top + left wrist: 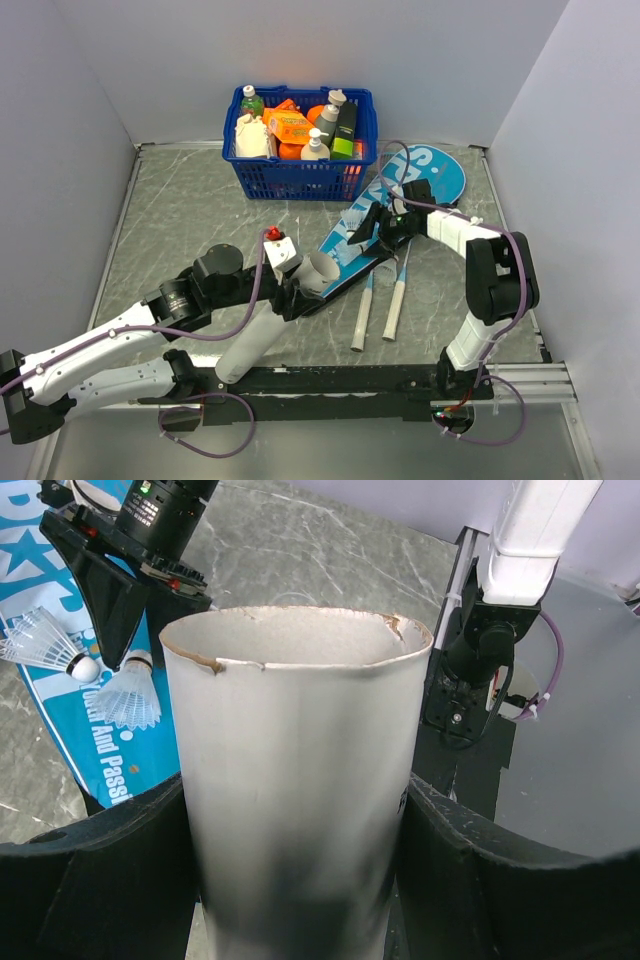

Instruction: Pack up the badminton gear

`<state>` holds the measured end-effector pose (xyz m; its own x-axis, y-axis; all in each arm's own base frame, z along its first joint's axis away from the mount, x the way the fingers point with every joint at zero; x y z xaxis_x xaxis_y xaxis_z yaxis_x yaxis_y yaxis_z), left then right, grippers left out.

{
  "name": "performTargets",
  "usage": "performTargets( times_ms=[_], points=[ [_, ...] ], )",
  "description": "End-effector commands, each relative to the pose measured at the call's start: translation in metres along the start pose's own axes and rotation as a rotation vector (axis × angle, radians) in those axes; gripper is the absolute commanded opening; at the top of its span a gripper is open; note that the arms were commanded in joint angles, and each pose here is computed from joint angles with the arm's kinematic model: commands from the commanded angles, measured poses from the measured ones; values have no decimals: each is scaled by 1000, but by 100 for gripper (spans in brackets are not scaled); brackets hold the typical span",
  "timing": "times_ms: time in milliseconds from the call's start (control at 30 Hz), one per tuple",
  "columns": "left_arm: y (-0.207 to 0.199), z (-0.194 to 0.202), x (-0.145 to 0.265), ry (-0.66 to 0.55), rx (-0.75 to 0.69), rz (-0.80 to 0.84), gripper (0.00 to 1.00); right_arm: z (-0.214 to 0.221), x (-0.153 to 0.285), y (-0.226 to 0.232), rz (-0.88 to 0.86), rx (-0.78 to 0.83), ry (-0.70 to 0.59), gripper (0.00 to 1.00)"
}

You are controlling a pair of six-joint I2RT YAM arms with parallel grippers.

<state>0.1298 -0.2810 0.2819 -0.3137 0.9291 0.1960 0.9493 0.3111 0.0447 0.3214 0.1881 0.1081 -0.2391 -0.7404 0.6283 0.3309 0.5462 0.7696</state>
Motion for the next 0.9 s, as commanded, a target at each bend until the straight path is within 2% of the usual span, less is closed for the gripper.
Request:
performTargets(
  times_ms=[0, 167, 267, 300, 400, 600, 733, 867],
  points=[
    [-2, -11, -1, -40, -14, 12, 21, -11, 20, 10, 56, 71, -100, 71],
    [-1, -13, -1, -45, -15, 12, 22, -3, 48, 23, 121, 176, -196, 73],
    [-1, -14, -1, -49, -14, 11, 22, 8, 61, 34, 196, 290, -247, 73],
    [-2, -14, -1, -49, -13, 13, 22, 2, 69, 38, 255, 344, -311, 73],
    [-2, -15, 0, -52, -12, 11, 22, 16, 75, 56, 319, 483, -342, 72],
    [-2, -20, 4, -79, -12, 6, 22, 29, 67, 69, 473, 685, -371, 72],
    [-3, -25, 9, -100, -14, 9, 20, 21, 56, 64, 649, 741, -419, 70],
    [-5, -33, 18, -141, -25, 8, 18, 19, 40, 68, 720, 791, -432, 69]
  ],
)
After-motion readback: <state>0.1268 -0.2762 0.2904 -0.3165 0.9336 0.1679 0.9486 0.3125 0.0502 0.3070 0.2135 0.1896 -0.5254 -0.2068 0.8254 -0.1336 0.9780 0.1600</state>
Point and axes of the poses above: each gripper's point midway between its finger pads, its own x axis back along the fingers, its own y axis along the line the jaws close on, z = x × y, the point moved 2 cm from there along x, back along the fingers, and after that the axes turned 11 degrees about -x, right-handed, at the moved point
